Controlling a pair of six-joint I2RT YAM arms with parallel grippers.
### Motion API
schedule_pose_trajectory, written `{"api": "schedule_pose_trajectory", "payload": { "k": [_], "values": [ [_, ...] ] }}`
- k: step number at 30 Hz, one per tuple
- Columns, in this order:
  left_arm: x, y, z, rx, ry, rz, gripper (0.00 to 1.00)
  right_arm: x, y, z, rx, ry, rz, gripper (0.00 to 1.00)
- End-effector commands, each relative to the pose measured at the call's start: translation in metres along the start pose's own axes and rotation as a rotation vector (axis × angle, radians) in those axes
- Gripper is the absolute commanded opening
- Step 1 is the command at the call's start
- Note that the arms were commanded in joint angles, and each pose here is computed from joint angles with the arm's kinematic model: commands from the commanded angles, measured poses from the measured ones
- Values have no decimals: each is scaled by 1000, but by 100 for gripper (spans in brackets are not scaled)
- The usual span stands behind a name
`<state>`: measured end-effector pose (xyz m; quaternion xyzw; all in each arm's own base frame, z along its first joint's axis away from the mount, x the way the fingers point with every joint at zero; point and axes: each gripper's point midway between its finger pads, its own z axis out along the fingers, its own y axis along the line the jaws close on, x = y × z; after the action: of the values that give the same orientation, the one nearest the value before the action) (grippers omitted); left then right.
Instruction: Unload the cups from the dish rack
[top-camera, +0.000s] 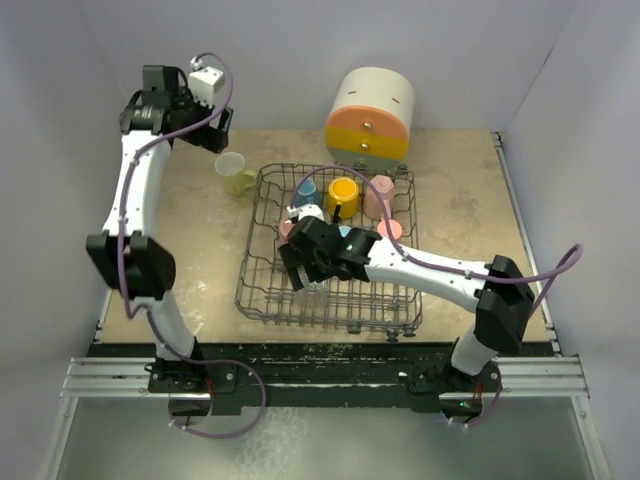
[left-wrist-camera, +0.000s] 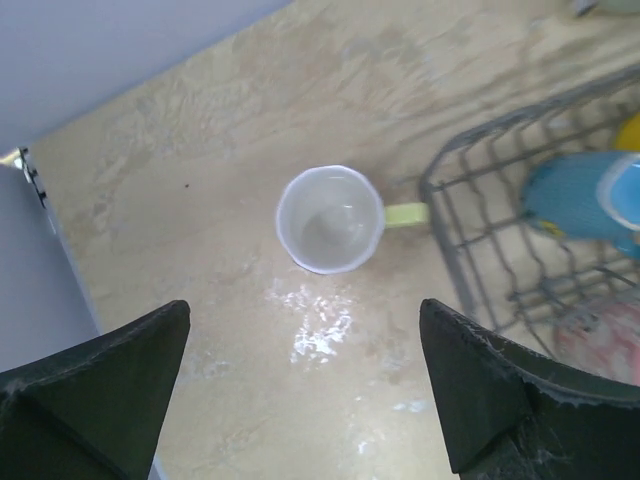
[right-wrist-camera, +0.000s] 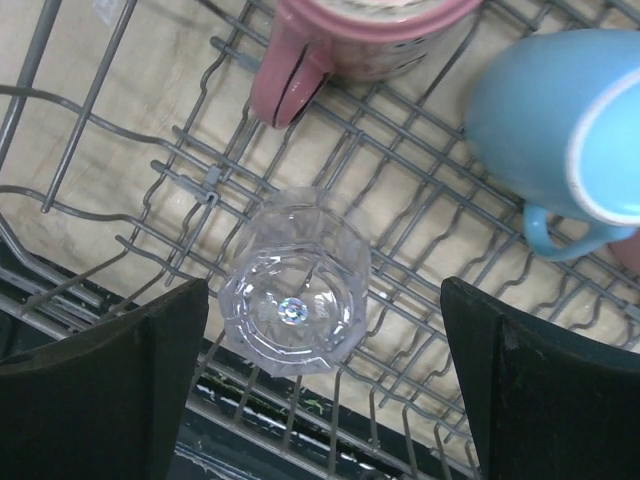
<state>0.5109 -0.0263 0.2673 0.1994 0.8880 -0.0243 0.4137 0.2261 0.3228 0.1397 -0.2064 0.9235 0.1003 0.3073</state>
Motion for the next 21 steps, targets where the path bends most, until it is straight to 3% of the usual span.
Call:
{"api": "schedule_pose_trajectory", "payload": {
  "k": [1, 5, 10, 15, 21],
  "values": [
    [-12, -42, -59, 132, -177, 36, 99, -13, 16, 3, -12, -40, -2, 100],
    [10, -71, -91, 196, -242, 82, 99, -4, 23, 10, -24, -11, -34, 100],
    [22, -77, -119, 164, -288, 165, 99, 11, 33, 14, -50, 20, -64, 100],
    [42, -97, -127, 251, -247, 152, 99, 32, 37, 21, -39, 60, -82, 100],
    [77, -128, -132, 362, -233, 112, 99, 44, 34, 29, -14, 88, -80, 86]
  ]
}}
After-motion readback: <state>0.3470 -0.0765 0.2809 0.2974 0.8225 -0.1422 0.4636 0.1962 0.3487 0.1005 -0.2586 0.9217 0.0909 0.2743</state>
